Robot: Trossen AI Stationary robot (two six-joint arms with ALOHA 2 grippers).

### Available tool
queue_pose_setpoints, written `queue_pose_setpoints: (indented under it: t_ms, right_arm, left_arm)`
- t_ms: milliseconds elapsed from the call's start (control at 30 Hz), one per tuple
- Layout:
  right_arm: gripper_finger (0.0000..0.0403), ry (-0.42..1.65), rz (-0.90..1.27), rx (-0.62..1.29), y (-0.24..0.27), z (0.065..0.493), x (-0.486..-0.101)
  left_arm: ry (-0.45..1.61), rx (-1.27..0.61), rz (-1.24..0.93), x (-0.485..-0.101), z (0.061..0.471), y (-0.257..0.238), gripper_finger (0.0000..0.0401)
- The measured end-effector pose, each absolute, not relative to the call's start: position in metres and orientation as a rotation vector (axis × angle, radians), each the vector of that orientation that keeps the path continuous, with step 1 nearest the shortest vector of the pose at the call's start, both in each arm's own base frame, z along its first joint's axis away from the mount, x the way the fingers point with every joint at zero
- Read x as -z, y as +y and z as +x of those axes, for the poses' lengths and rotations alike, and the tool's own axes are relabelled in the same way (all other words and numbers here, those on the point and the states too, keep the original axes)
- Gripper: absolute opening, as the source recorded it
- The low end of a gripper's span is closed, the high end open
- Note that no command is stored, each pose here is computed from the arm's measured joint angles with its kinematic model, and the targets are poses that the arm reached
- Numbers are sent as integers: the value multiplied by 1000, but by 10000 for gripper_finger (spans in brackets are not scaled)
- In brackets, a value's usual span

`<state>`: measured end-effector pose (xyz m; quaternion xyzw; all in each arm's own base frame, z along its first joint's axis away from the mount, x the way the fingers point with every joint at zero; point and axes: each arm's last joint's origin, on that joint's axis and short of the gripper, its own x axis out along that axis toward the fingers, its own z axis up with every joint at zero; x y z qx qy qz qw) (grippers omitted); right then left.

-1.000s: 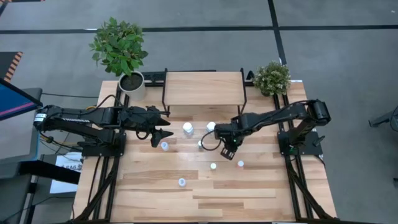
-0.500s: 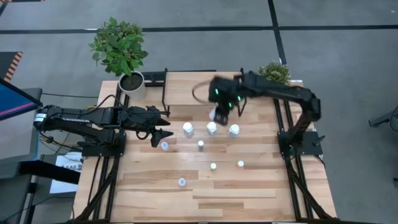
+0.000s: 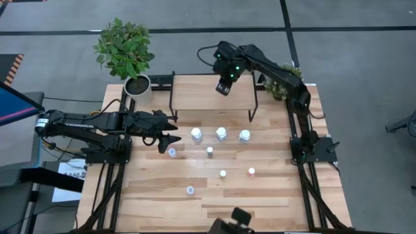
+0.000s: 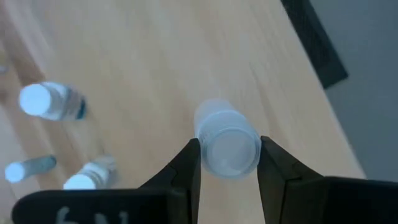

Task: Pick and place medicine bottles onto shelf by color
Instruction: Put the top right white pill bottle on the shelf

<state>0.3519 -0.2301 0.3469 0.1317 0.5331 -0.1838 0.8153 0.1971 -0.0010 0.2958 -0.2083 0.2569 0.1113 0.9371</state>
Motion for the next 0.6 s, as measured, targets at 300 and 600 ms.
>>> queue_pose_setpoints:
  t_ms: [300,600]
  right_arm:
    - [115,1132,267,392,-237,349,-347]
    - [136,1117,206,360,-236,352,-348]
  left_arm:
    - [528,-218,-393,-296,197,-1,259]
    - [528,-218,-393,-296,197,-1,259]
